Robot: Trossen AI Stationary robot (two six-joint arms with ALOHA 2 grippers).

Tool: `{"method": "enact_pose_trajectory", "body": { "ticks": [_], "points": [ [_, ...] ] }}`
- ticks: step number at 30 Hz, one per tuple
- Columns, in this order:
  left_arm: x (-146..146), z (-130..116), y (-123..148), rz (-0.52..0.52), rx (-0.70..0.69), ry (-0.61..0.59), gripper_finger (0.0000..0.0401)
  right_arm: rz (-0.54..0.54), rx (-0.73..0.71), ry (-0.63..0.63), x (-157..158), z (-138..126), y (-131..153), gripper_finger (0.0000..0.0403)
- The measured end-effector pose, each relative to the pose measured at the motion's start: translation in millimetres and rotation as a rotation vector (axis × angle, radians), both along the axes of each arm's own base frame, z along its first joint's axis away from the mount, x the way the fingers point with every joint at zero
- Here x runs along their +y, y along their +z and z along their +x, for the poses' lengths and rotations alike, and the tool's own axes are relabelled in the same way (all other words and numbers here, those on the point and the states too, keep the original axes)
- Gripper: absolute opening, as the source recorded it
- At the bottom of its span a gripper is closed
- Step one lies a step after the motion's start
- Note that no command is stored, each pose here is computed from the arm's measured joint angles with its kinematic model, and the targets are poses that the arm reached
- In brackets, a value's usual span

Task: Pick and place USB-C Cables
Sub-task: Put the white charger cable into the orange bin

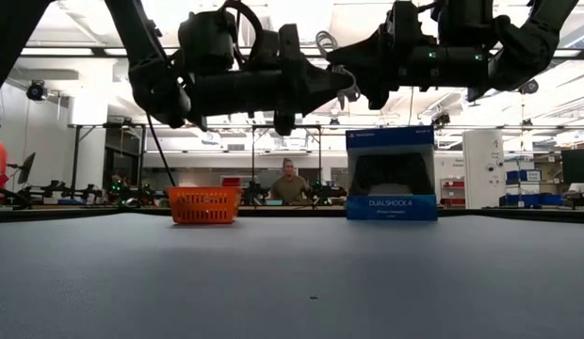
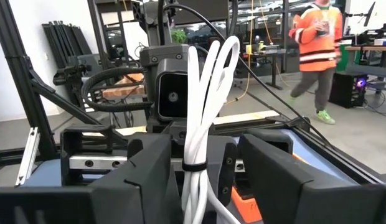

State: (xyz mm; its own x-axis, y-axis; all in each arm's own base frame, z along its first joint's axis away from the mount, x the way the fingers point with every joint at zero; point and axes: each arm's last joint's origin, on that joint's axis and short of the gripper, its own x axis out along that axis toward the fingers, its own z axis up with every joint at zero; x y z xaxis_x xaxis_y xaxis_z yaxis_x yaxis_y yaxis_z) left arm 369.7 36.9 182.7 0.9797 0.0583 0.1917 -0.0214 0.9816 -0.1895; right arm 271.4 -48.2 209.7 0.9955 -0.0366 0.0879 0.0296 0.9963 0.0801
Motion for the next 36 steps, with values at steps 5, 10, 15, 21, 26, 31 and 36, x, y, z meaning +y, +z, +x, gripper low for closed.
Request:
{"method": "enact_pose_trajectory", "body": {
  "ticks": [5,10,15,21,26,31,36],
  "points": [
    [-0.1,-0.5,-1.3,-0.003,0.007,0.0,0.0029,0.001,-0.004,0.001,0.1,-0.4,1.0,0.0201],
    [-0.3,0.1,-5.0,-0.008,0.046,0.0,0.003,-0.003,-0.025,0.001,0.5,-2.4,5.9,0.0203],
    [-0.3,0.4,-10.1,-0.073,0.108,-0.005,0.003,0.011,-0.05,0.004,1.3,-6.9,14.7,0.0203],
    [0.4,-7.5,-2.3,-0.176,0.272,0.031,0.0029,-0.001,-0.012,0.001,3.3,-17.6,25.6,0.0203],
    [1.5,-25.5,17.9,-0.194,0.419,0.141,0.0028,-0.016,0.01,-0.002,6.1,-32.6,39.4,0.0203],
    [0.8,-50.7,40.9,-0.2,0.538,0.2,0.0028,-0.04,0.018,-0.009,9.5,-51.0,54.0,0.0203],
    [0.8,-74.8,56.0,-0.242,0.619,0.295,0.0028,-0.054,0.02,-0.024,12.2,-66.6,63.9,0.0203]
  ]
}}
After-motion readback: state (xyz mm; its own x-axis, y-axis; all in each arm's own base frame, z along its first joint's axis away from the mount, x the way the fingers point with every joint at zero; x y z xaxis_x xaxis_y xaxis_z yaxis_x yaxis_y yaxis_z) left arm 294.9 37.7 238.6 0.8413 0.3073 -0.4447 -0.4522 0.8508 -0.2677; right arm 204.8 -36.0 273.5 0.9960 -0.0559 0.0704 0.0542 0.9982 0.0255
